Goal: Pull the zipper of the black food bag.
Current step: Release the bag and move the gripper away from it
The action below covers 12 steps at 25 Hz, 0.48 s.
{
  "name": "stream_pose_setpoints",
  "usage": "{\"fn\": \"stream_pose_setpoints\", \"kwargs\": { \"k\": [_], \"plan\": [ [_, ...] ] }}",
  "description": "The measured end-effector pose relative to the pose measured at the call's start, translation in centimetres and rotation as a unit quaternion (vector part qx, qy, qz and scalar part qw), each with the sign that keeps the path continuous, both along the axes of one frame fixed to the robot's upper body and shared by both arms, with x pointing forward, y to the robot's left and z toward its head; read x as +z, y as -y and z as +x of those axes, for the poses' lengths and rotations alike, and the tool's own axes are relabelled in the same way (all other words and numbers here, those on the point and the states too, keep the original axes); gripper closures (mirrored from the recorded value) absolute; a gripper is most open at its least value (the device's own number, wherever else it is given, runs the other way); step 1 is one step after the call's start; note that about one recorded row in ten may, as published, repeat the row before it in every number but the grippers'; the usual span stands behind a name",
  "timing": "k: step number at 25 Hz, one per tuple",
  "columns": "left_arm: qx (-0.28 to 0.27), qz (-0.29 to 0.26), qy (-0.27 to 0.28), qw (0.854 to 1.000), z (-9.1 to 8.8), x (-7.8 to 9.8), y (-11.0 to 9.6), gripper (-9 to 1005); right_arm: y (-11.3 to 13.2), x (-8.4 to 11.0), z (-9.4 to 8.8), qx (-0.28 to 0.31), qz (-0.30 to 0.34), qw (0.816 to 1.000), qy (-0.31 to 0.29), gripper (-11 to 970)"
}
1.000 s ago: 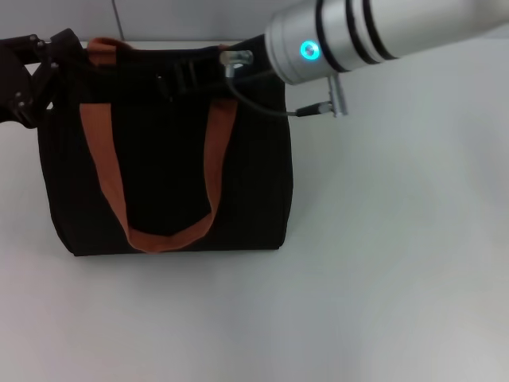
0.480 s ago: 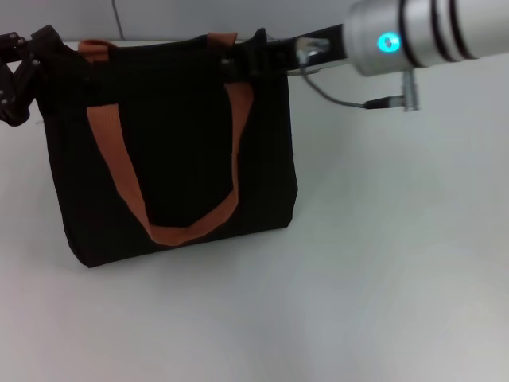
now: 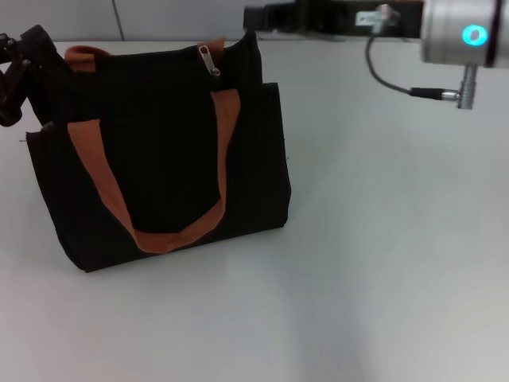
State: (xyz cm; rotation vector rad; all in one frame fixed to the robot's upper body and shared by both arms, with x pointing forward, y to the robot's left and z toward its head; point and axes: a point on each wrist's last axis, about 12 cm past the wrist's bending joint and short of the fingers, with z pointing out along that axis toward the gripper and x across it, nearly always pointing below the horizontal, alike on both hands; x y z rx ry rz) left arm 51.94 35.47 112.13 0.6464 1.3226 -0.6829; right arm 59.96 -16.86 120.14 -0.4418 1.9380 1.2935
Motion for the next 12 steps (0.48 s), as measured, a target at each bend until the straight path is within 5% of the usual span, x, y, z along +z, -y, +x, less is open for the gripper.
{"fn": "stream_pose_setpoints", "kwargs": {
  "k": [3, 12],
  "plan": [
    [0.004, -0.009, -0.005, 1.000, -0.1, -0.1, 0.0, 905, 2.1, -1.5, -0.9, 0.042, 0.092, 0.992, 0.070, 887],
    [-0.003, -0.031, -0.051, 0.998, -0.7, -0.4, -0.6, 896, 4.0, -4.4, -4.2, 0.132, 0.138, 0.948, 0.254, 607]
  ]
}}
